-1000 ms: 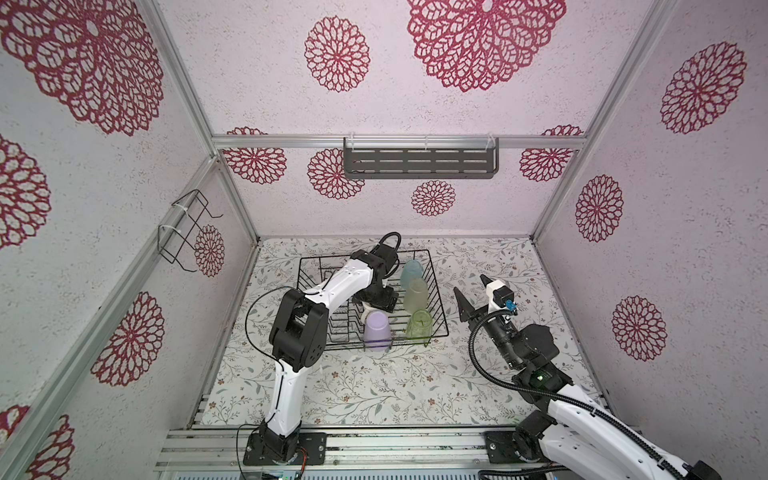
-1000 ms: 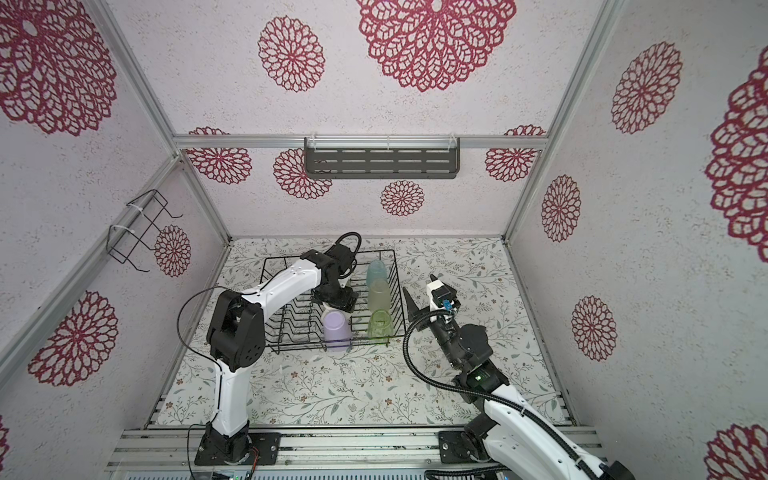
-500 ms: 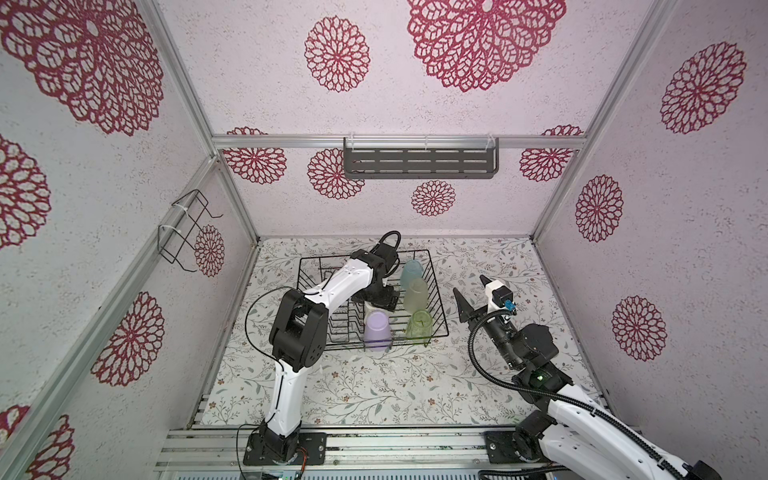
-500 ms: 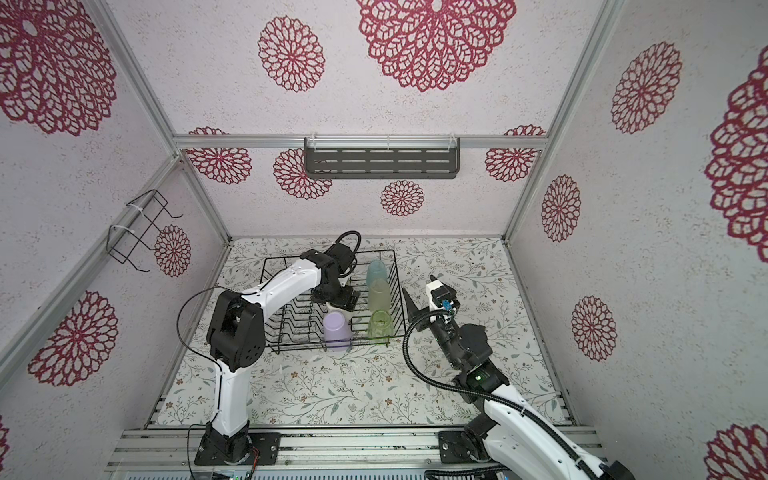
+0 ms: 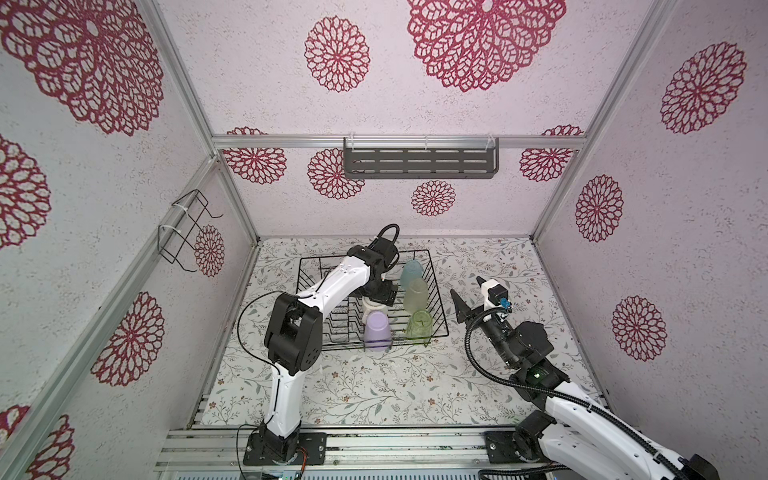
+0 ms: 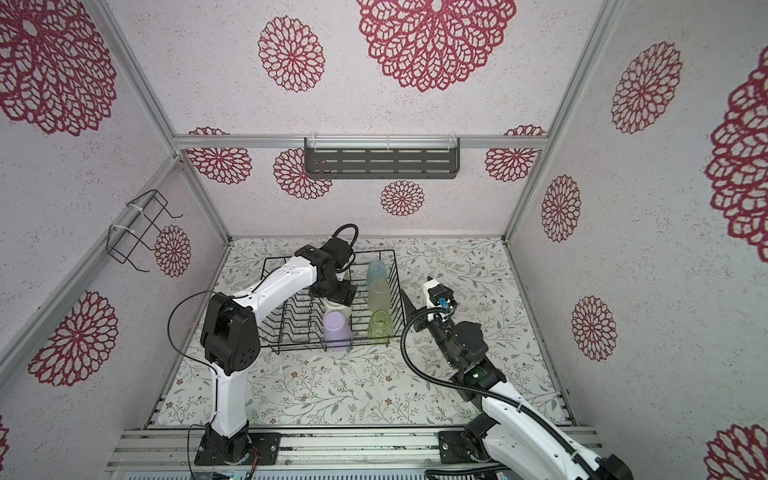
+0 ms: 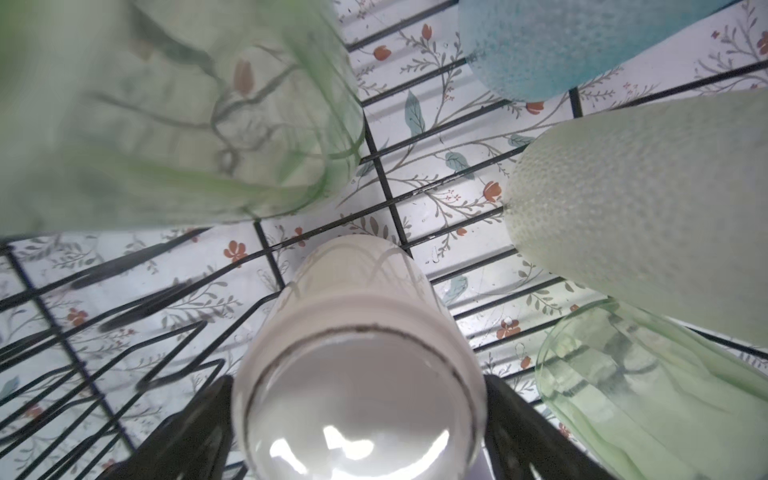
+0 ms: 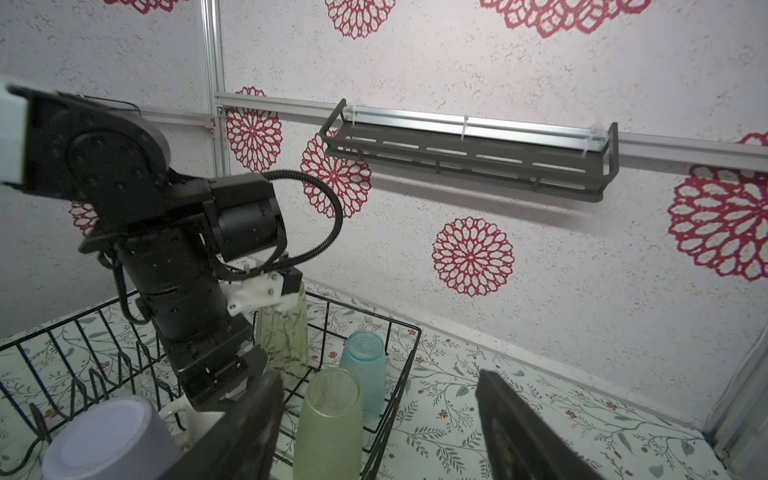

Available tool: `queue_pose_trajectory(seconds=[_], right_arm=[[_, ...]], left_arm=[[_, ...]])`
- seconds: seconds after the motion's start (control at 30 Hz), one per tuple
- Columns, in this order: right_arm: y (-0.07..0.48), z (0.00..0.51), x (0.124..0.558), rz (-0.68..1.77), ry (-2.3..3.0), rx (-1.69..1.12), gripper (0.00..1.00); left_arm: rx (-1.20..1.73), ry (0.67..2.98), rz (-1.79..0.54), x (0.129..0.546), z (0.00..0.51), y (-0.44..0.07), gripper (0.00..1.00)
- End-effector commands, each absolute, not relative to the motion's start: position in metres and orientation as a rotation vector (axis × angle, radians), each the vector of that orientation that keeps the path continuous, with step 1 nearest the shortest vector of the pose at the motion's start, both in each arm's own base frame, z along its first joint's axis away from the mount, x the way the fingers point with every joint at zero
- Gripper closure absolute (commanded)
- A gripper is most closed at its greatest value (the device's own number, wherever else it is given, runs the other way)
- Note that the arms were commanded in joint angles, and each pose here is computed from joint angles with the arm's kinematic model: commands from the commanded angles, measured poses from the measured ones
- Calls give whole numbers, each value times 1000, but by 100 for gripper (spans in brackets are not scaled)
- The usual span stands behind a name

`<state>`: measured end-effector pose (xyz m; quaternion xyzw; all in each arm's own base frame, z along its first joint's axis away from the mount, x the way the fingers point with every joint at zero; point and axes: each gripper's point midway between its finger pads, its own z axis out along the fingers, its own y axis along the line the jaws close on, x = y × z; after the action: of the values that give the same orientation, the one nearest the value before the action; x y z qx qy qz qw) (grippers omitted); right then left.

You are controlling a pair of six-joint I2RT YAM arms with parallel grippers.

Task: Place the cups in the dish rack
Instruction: 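Open and lift the left gripper off the mug while the right moves over the rack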

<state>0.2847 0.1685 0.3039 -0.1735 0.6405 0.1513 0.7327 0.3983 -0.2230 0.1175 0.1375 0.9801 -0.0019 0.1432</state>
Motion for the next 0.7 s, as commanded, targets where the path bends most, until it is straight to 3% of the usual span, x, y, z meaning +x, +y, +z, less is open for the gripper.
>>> queue_pose_trajectory(seconds=[0.0, 0.43, 0.67], right_arm=[[169, 311, 290, 369, 1427, -341, 24], [169, 280, 322, 331, 1682, -216, 24], [201, 263, 337, 431, 1942, -277, 26]], left_arm=[[334, 2688, 21, 400, 178, -209, 7], [209, 2523, -205, 366, 263, -200, 7], [-73, 2392, -135, 352, 289, -131, 5]])
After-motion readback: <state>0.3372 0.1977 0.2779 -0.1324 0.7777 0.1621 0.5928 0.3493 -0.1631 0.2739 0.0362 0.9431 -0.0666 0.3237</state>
